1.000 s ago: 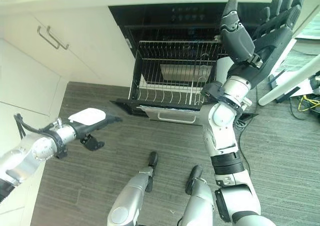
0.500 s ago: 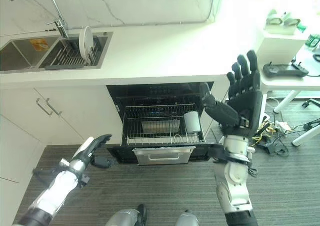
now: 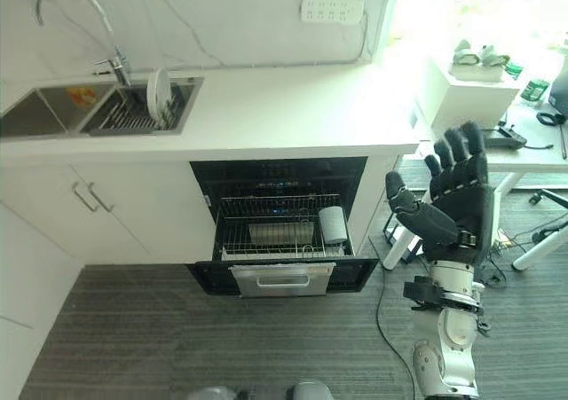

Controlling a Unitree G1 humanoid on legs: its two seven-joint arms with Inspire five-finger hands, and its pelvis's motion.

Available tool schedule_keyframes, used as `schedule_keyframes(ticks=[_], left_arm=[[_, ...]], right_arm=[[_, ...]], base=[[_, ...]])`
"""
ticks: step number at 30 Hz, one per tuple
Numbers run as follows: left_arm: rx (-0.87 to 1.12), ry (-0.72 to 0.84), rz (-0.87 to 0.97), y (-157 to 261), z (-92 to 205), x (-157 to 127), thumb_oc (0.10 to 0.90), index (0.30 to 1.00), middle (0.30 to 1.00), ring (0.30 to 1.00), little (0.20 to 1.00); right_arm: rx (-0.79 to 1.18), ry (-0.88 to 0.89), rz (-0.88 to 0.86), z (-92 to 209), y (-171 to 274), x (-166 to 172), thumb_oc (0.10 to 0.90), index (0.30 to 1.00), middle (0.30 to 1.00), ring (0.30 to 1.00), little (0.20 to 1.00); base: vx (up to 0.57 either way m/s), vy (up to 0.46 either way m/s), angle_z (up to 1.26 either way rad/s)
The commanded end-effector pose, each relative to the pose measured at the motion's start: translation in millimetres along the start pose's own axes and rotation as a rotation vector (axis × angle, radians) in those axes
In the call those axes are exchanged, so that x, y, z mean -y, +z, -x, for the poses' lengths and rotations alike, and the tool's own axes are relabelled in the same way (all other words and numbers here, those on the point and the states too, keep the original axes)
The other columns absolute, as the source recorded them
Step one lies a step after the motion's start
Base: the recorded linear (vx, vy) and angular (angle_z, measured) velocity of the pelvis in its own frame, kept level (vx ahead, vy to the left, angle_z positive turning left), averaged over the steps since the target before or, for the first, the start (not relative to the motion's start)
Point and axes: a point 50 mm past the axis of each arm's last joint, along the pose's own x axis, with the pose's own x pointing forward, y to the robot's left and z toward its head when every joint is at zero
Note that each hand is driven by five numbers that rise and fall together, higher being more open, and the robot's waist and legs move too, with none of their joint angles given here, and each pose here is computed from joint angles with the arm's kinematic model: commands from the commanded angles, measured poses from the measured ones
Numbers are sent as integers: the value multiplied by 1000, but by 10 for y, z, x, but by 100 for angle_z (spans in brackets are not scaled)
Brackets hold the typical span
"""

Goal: Place the dishes in the dishwasher.

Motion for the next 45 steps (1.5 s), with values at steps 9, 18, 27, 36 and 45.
schedule_keyframes(ticks=[9,18,27,36,45], left_arm=[[25,-297,-253,413,-15,306,800,900,900,900,900],[-91,-324,-80,328,-12,223,800,900,900,900,900],[13,-313,-108,353,-9,341,800,900,900,900,900],[40,-273,-23,344,7,441,800,900,900,900,900],[22,-307,-184,340,-7,447,800,900,900,900,900]], right_arm=[[240,71,-17,-344,554,-172,800,900,900,900,900],[232,124,-72,-335,493,-228,800,900,900,900,900],[247,142,-85,-294,525,-176,800,900,900,900,900],[195,164,-33,-324,446,-306,800,900,900,900,900],[263,82,-30,-292,571,-191,800,900,900,900,900]], base=[[230,523,10],[147,222,-32],[180,-30,-11],[218,227,-39],[229,418,-33]])
